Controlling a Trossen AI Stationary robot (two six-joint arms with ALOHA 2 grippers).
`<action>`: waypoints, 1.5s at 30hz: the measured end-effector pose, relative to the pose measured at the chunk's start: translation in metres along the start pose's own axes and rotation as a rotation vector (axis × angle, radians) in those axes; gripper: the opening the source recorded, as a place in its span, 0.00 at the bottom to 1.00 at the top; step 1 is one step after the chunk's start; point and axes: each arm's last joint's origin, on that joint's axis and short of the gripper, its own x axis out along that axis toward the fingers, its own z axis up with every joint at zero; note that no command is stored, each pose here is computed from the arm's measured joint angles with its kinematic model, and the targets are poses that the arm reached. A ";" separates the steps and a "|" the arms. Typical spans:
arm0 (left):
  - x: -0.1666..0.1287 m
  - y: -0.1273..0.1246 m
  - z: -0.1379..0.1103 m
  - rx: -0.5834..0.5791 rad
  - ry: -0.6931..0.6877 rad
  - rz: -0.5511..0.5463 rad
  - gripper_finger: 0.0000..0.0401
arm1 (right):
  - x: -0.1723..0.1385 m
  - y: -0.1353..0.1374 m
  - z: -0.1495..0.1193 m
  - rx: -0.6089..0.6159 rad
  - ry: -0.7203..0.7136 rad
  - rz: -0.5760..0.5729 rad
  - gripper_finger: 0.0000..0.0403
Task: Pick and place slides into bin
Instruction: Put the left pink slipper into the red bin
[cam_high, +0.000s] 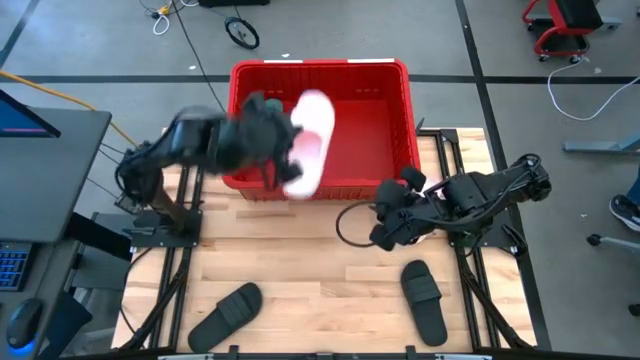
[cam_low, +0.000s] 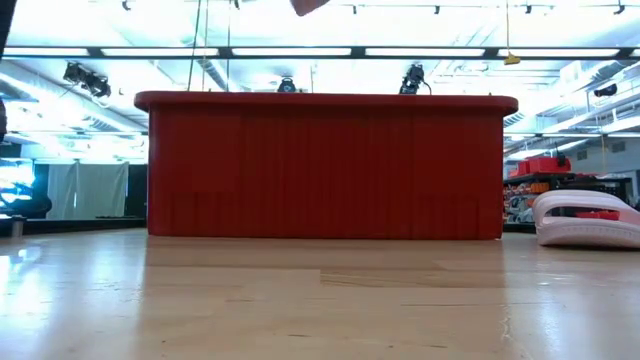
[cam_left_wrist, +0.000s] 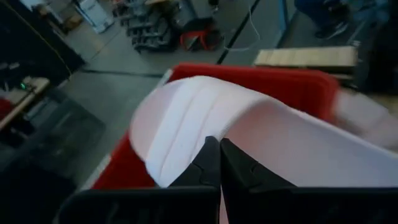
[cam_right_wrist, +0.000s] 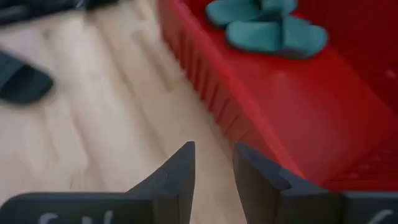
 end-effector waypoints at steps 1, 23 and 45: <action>0.011 0.010 0.002 0.006 -0.013 -0.009 0.00 | 0.000 -0.001 0.000 0.018 -0.014 -0.015 0.28; 0.338 0.042 -0.094 -0.104 -0.027 -0.208 0.00 | -0.045 -0.039 0.016 0.440 -0.277 -0.058 0.25; 0.405 0.004 -0.157 -0.120 0.088 -0.261 0.01 | -0.045 -0.039 0.016 0.432 -0.297 -0.079 0.25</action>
